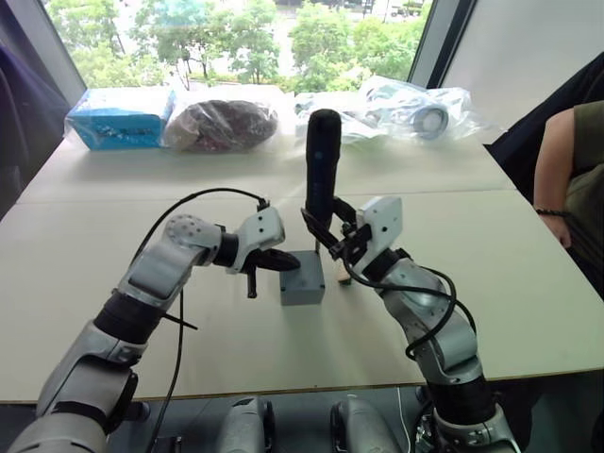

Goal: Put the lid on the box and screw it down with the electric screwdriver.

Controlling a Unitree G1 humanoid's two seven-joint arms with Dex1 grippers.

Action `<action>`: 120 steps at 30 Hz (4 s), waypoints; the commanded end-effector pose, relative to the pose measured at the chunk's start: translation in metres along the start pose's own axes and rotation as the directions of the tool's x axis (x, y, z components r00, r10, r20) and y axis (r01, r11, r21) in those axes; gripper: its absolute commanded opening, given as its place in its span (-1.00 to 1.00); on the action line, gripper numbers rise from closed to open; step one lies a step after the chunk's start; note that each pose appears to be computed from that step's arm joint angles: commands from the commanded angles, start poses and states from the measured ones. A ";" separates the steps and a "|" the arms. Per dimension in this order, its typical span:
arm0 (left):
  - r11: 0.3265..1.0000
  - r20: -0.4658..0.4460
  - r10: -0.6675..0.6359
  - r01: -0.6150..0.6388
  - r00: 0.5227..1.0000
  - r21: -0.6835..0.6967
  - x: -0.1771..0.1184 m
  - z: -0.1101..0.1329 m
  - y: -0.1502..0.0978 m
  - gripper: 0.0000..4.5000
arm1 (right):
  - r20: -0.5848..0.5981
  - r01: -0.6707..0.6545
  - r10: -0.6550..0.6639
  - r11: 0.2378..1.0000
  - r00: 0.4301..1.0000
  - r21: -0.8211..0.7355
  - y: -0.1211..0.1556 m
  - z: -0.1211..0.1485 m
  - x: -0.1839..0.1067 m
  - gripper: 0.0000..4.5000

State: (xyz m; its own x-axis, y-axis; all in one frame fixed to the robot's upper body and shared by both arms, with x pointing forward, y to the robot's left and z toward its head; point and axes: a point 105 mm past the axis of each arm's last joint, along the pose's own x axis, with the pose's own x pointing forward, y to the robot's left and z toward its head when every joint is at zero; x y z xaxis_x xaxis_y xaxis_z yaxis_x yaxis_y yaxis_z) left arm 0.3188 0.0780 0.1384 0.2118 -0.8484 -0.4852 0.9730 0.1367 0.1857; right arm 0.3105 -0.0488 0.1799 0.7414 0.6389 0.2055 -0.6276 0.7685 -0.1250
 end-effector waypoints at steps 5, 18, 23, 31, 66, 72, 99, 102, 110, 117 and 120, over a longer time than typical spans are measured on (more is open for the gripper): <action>1.000 -0.034 0.001 -0.002 0.999 -0.008 0.000 -0.008 -0.003 -1.00 | -0.195 -0.032 0.047 0.996 0.980 0.079 0.015 -0.050 -0.006 -0.24; 1.000 -0.039 0.005 -0.006 0.999 -0.013 0.001 -0.009 -0.003 -1.00 | -0.227 0.013 0.017 0.992 0.974 0.129 0.011 -0.057 -0.004 -0.24; 1.000 -0.040 0.007 -0.007 0.999 -0.014 0.000 -0.009 -0.003 -1.00 | -0.062 0.010 -0.003 0.993 0.998 0.120 0.008 -0.024 0.007 -0.24; 1.000 -0.040 0.004 -0.005 0.999 -0.016 0.001 -0.009 -0.004 -1.00 | -0.038 0.002 0.002 0.994 0.999 0.107 0.007 -0.021 0.008 -0.24; 1.000 -0.050 -0.008 0.006 0.999 -0.030 0.003 -0.014 -0.009 -1.00 | -0.236 0.085 -0.041 0.980 0.971 0.181 0.002 -0.072 -0.011 -0.24; 1.000 -0.051 -0.007 0.006 0.999 -0.029 0.002 -0.014 -0.009 -1.00 | -0.233 0.080 -0.037 0.981 0.972 0.177 0.003 -0.072 -0.011 -0.24; 1.000 -0.055 0.002 -0.004 0.999 -0.028 -0.005 -0.014 -0.004 -1.00 | 0.120 0.036 -0.038 0.999 0.992 0.026 -0.019 0.042 0.004 -0.24; 0.997 -0.013 0.004 -0.005 1.000 -0.076 -0.009 -0.009 0.000 -1.00 | 0.226 0.056 -0.058 0.998 0.973 0.015 -0.041 0.091 0.001 -0.24; 0.988 0.251 -0.036 0.073 0.967 -0.137 -0.018 0.047 0.000 -1.00 | 0.073 0.206 -0.226 0.955 0.971 0.213 -0.128 0.140 -0.035 -0.24; 0.979 0.154 -0.205 0.201 0.967 0.042 -0.021 0.054 -0.034 -1.00 | -0.671 0.437 -0.153 0.856 0.726 0.277 -0.147 0.026 -0.116 -0.24; 0.971 0.122 -0.234 0.226 0.965 0.079 -0.020 0.052 -0.040 -1.00 | -0.742 0.459 -0.082 0.829 0.666 0.320 -0.143 0.006 -0.138 -0.24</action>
State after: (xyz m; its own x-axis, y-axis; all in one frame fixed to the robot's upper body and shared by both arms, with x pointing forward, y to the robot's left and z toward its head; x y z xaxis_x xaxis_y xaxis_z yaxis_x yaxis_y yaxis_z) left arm 0.2774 0.0681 0.1794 -0.0058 -0.9154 -0.4025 0.9952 -0.0444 0.0866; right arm 0.2997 -0.2540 0.1528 0.7072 0.3204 -0.6303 -0.1759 0.9431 0.2820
